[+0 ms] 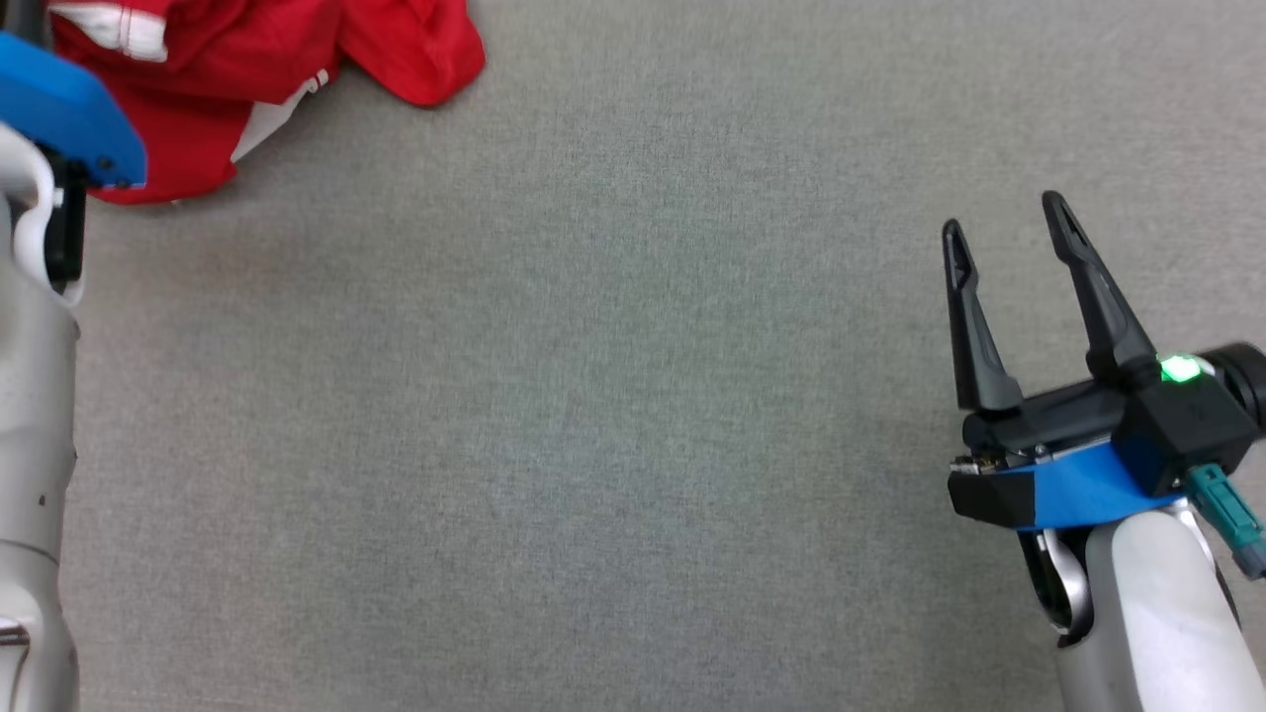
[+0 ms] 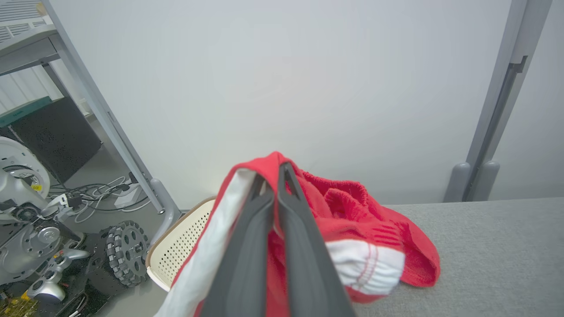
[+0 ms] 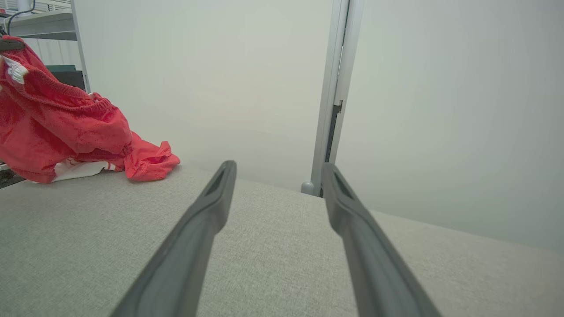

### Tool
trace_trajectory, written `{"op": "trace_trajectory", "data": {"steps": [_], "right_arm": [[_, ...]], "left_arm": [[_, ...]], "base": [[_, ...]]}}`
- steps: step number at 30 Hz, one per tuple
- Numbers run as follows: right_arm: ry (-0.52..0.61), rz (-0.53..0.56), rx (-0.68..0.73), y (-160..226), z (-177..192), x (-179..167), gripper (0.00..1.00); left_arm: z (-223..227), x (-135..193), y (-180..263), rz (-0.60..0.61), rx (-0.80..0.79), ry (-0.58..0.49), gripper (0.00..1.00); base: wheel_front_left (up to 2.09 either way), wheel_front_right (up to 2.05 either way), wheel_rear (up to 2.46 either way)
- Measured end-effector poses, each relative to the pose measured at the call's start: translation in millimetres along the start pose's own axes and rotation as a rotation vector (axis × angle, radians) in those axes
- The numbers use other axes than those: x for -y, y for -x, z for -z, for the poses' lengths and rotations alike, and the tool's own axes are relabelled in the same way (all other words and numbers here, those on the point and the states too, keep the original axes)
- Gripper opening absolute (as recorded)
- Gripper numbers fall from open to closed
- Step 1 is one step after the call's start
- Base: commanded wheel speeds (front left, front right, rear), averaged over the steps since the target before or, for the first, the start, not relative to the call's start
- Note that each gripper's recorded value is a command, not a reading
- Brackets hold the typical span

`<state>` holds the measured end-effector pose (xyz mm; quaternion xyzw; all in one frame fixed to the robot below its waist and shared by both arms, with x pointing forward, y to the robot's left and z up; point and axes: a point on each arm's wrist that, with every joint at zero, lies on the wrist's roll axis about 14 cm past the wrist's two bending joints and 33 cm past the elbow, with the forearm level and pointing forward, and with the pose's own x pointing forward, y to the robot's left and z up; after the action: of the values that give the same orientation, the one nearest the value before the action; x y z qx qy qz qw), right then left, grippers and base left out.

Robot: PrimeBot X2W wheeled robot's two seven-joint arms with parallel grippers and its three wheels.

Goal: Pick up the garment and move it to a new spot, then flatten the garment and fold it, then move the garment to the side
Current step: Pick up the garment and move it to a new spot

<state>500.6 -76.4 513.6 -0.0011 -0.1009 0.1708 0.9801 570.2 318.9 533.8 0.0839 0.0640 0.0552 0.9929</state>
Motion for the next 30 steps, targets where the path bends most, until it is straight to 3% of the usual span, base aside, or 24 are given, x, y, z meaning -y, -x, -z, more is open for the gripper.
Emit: {"op": "trace_trajectory", "data": {"steps": [9, 16, 22, 30], "right_arm": [[0.003, 0.116, 0.034, 40, -38, 31, 1.00], [0.034, 0.269, 0.031, 94, -57, 74, 1.00], [0.055, 0.389, 0.009, 135, -60, 105, 1.00], [0.039, 0.440, -0.034, 150, -48, 117, 1.00]], "left_arm": [[-110, 60, 21, 0.174, 0.245, -0.056, 0.00], [-161, 155, 51, 0.418, 0.359, -0.084, 0.00], [-134, 266, 83, 0.682, 0.305, -0.008, 0.00], [-37, 383, 129, 0.919, 0.082, 0.101, 0.00]], "base": [[0.00, 0.00, 0.00], [0.00, 0.00, 0.00], [0.00, 0.00, 0.00], [0.00, 0.00, 0.00]]}}
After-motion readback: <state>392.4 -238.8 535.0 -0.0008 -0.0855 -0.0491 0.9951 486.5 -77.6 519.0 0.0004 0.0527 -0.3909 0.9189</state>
